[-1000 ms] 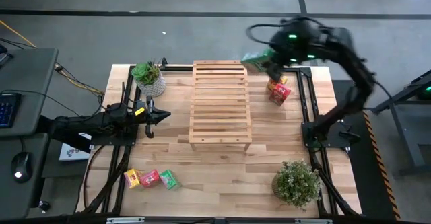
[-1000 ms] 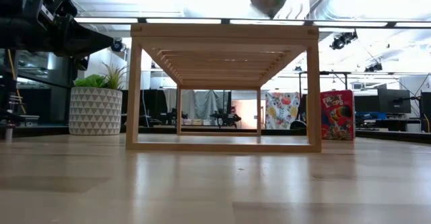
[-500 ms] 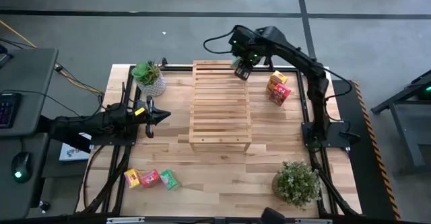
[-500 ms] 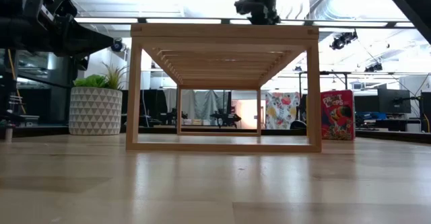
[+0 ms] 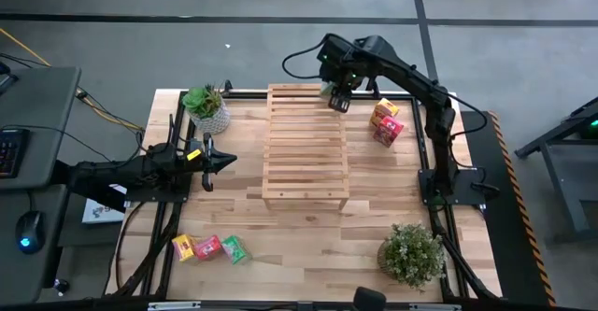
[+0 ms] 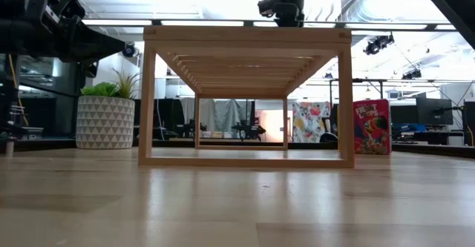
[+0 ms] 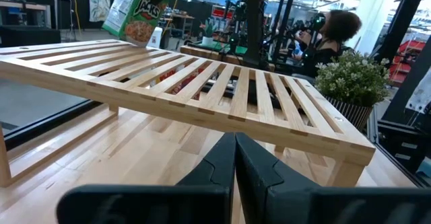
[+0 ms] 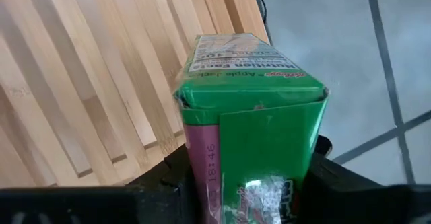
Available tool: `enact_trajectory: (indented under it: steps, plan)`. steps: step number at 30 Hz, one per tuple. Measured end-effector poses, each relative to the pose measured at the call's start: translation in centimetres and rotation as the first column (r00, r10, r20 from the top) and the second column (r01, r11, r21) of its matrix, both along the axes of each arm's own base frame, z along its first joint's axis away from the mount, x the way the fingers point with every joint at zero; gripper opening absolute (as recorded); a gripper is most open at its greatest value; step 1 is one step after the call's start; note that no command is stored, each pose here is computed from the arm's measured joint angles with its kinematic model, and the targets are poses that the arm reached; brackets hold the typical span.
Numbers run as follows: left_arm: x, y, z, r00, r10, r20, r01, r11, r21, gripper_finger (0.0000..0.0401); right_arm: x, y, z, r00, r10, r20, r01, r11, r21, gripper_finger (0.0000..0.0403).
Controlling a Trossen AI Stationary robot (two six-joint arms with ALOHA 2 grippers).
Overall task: Stack cereal on shelf
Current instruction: Put the top green cereal box on the shelf
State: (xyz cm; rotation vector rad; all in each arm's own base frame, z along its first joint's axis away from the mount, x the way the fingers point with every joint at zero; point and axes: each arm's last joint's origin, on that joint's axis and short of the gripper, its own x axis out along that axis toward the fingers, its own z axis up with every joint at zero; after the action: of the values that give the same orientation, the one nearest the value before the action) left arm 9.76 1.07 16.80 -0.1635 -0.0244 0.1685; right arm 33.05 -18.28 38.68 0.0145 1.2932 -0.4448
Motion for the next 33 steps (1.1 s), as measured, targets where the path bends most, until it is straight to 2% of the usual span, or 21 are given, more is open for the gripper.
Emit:
enact_trajectory:
  steps: [14,33]
  plan:
    - [0.00,0.00,0.00,1.000,0.000,0.000,0.000,1.000,0.000,0.0003,0.22,0.03,0.12,0.999,0.013,0.041,-0.014,1.000,0.021,0.0255]
    - [0.00,0.00,0.00,1.000,-0.001,0.000,0.001,1.000,0.000,0.0003,-0.38,-0.75,0.32,0.999,-0.014,0.031,0.014,1.000,-0.007,0.0259]
